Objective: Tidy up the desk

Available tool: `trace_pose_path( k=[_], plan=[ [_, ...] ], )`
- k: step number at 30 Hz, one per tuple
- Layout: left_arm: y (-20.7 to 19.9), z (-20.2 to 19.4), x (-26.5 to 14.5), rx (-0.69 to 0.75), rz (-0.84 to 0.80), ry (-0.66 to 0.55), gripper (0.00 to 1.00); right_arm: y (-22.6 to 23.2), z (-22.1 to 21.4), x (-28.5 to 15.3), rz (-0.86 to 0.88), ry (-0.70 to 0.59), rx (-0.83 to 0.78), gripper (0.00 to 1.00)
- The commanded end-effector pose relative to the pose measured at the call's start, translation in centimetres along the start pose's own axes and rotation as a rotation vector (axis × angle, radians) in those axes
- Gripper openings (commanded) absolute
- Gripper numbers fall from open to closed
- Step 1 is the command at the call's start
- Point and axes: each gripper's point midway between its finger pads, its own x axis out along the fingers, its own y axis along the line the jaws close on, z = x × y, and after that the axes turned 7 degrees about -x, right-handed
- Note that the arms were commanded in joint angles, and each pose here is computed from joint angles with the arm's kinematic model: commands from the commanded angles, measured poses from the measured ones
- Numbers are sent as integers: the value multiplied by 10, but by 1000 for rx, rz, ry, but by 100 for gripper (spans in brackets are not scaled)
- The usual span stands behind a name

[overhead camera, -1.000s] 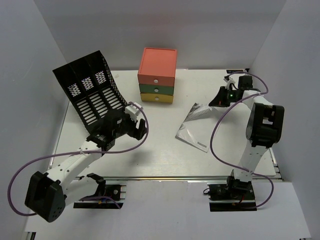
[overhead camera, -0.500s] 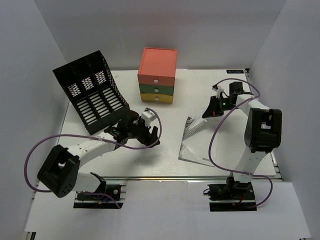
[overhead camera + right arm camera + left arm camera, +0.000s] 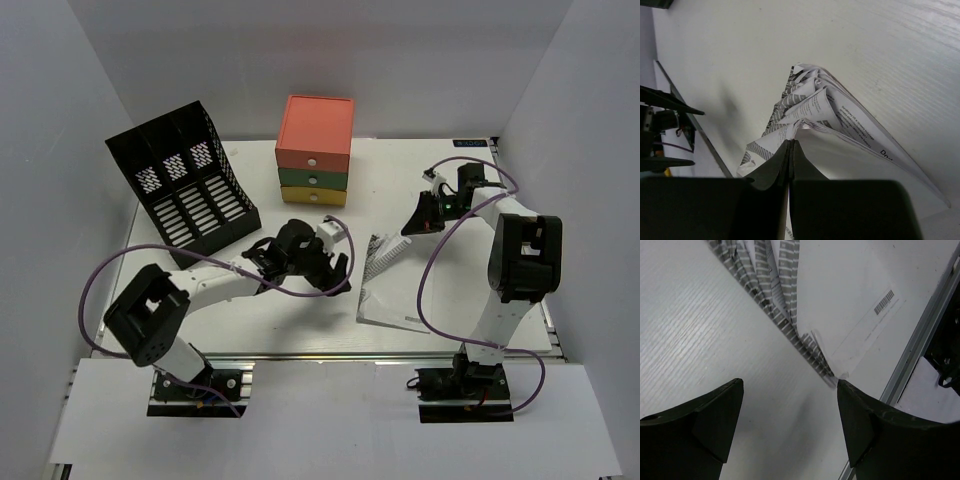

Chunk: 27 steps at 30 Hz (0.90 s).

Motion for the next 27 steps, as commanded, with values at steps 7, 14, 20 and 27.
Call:
trace_pose_path(
  k=[7, 14, 20, 27],
  plan=[
    [-20, 41, 44, 170, 64, -90, 80, 53, 25, -21, 187, -65, -4, 0],
    [-36, 42, 75, 213, 42, -80, 80, 56, 25, -24, 200, -63, -7, 0],
    [-45, 43, 88, 222, 22, -65, 75, 60, 20, -24, 224, -58, -8, 0],
    [-50, 40, 98, 199, -16, -51, 18, 54, 17, -21, 206, -50, -23, 0]
  ],
)
